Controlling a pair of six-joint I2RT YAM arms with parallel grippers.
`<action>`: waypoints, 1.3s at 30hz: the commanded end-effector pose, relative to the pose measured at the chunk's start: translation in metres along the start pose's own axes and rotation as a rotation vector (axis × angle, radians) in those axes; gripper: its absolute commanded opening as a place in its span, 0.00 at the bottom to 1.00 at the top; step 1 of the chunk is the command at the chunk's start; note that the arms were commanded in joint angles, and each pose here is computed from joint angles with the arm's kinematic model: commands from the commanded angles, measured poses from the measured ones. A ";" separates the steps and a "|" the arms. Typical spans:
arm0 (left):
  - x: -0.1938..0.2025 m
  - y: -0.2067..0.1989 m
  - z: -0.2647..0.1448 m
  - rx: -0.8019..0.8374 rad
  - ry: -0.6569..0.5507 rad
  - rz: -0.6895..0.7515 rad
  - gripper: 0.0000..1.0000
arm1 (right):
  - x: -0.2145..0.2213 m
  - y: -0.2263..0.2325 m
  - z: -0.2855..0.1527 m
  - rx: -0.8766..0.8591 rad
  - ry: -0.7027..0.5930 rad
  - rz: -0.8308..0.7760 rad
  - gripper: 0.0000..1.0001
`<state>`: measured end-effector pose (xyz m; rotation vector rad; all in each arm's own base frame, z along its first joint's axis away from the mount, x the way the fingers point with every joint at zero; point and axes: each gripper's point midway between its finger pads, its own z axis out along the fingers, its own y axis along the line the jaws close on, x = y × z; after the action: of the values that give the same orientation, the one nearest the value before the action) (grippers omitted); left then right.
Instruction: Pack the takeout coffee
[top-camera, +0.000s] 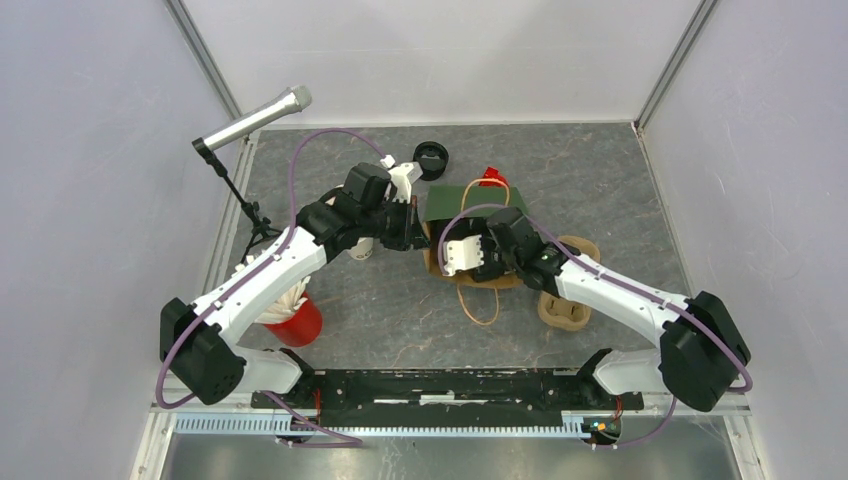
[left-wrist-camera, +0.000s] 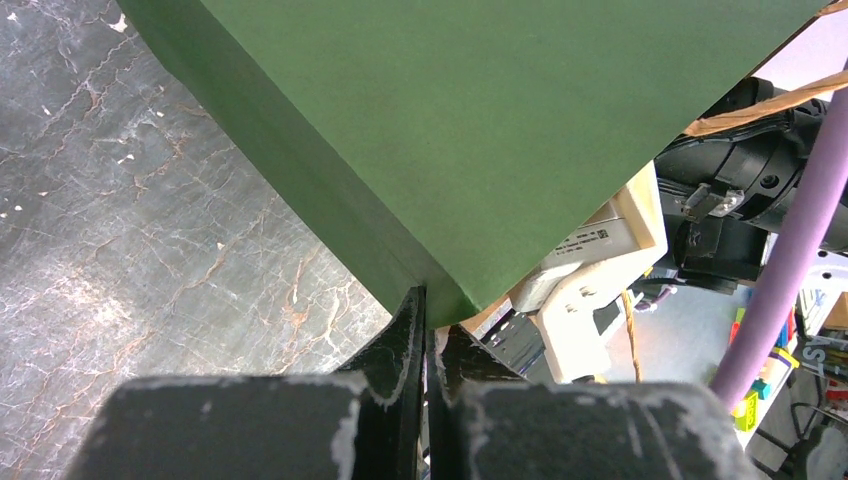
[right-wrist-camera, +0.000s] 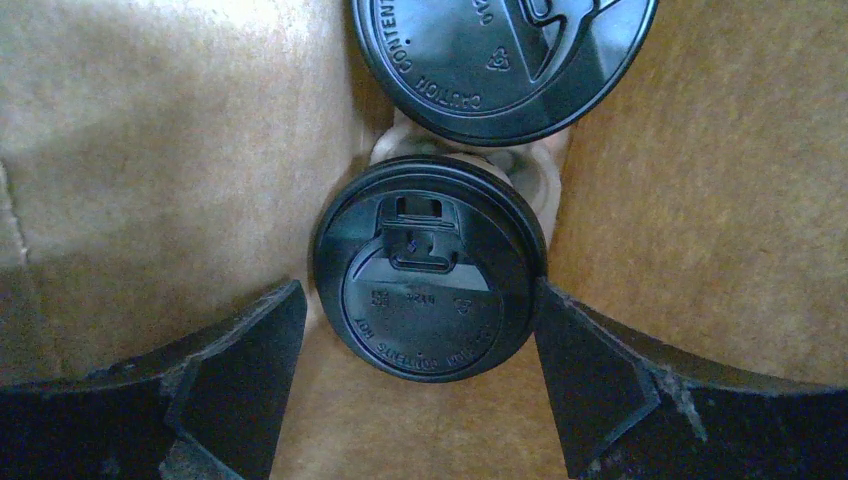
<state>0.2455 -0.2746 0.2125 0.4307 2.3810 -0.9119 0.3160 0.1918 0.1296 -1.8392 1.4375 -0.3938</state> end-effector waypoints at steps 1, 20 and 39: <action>-0.019 -0.013 -0.002 0.036 -0.043 -0.006 0.02 | -0.009 -0.011 -0.013 0.012 -0.038 0.008 0.89; -0.020 -0.021 -0.005 0.066 -0.039 -0.010 0.02 | -0.014 -0.014 -0.036 0.003 -0.067 0.062 0.87; -0.023 -0.028 -0.007 0.094 -0.036 -0.018 0.02 | -0.014 -0.014 -0.051 -0.027 -0.060 0.105 0.89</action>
<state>0.2452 -0.2817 0.2206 0.4441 2.3720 -0.9589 0.2889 0.1808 0.1515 -1.8239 1.5281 -0.2915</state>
